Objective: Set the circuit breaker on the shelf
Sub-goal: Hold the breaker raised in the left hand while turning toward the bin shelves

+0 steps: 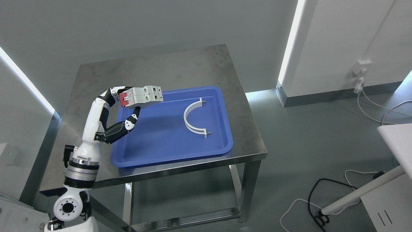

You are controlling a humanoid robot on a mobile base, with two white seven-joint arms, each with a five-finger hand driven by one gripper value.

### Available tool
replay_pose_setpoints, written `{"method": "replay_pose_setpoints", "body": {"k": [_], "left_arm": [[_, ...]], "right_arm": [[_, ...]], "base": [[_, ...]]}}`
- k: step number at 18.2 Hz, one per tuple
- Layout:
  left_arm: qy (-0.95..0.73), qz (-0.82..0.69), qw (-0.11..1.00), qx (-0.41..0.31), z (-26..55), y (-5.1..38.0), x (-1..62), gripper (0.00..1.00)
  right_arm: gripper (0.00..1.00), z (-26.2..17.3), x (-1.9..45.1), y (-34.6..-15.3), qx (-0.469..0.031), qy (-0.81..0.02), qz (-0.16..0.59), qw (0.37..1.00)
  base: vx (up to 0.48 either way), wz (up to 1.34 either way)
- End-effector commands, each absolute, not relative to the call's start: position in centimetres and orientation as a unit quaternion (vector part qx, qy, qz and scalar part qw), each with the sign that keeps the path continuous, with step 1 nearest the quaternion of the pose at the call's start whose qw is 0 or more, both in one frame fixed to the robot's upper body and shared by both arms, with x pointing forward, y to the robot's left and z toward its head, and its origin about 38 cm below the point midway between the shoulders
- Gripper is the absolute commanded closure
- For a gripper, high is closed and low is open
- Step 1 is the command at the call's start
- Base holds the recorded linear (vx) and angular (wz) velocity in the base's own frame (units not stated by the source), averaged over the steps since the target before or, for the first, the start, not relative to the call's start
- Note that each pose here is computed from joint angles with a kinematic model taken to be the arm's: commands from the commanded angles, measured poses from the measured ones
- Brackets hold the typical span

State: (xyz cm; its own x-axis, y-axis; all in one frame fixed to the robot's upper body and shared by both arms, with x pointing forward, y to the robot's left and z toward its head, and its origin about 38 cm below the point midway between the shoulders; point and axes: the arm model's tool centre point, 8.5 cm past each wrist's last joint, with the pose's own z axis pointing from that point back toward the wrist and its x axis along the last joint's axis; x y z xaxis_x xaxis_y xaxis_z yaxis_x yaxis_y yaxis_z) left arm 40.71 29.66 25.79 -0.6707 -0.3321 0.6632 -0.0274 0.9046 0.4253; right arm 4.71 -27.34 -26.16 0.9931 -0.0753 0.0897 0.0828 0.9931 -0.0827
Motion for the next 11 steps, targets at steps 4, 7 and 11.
{"method": "replay_pose_setpoints", "body": {"k": [4, 7, 11], "left_arm": [[-0.9, -0.198, 0.375, 0.102, 26.68, 29.4, 39.93, 0.86], [-0.901, -0.204, 0.37, 0.095, 26.95, 28.69, 40.14, 0.86], [-0.901, -0.204, 0.371, 0.094, 27.0, 28.64, 40.19, 0.86]], "right_arm": [[0.0, -26.09, 3.89, -28.5, -0.053, -0.049, -0.039, 0.997], [0.0, -26.09, 3.89, -28.5, -0.053, -0.049, -0.039, 0.997], [0.0, -26.09, 3.89, -28.5, -0.053, -0.049, -0.039, 0.997]], "base": [[0.0, 0.0], [0.0, 0.0], [0.0, 0.0]]}}
